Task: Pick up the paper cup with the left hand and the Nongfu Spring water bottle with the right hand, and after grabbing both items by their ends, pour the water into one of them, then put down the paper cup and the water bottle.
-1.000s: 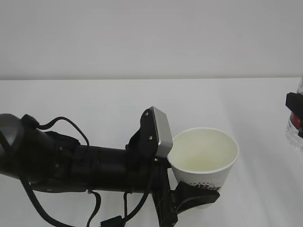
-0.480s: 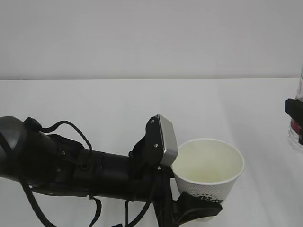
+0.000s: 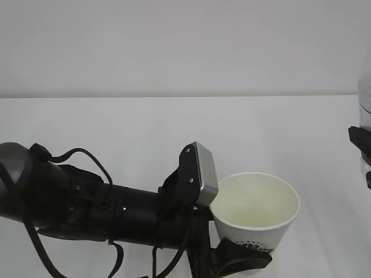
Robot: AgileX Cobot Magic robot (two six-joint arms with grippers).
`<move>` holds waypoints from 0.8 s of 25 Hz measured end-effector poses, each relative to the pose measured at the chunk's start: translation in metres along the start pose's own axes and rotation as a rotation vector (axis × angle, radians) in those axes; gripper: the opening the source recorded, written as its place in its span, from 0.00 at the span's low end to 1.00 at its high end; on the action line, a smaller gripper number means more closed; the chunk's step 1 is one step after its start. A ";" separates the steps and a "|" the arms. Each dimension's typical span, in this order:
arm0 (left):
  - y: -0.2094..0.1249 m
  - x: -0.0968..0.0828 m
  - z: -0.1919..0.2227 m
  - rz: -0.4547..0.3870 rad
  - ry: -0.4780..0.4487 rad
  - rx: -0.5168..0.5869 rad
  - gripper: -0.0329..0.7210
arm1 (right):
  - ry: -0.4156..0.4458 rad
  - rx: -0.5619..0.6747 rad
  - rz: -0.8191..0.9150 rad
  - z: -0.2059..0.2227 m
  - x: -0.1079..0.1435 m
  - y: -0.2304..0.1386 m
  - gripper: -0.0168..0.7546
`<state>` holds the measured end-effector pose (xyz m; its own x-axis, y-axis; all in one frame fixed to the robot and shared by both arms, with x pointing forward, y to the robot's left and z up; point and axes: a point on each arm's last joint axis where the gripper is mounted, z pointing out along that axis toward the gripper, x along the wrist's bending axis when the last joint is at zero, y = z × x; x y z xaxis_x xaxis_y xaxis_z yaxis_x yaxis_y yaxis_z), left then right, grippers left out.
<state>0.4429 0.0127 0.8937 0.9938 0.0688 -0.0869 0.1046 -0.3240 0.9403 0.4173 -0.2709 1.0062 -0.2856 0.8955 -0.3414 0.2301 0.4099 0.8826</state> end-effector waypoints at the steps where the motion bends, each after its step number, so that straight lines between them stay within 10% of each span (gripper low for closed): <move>1: 0.000 -0.001 0.000 0.006 -0.007 0.004 0.72 | 0.000 0.000 -0.016 0.000 0.000 0.000 0.59; 20: -0.001 -0.002 0.000 0.011 -0.017 0.010 0.72 | 0.001 0.001 -0.258 0.000 0.000 0.000 0.59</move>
<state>0.4412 0.0129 0.8925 0.9954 0.0486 -0.0822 0.0938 -0.3342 0.9378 0.4169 -0.2709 1.0058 -0.3359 0.7610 -0.5551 0.1508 0.6251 0.7658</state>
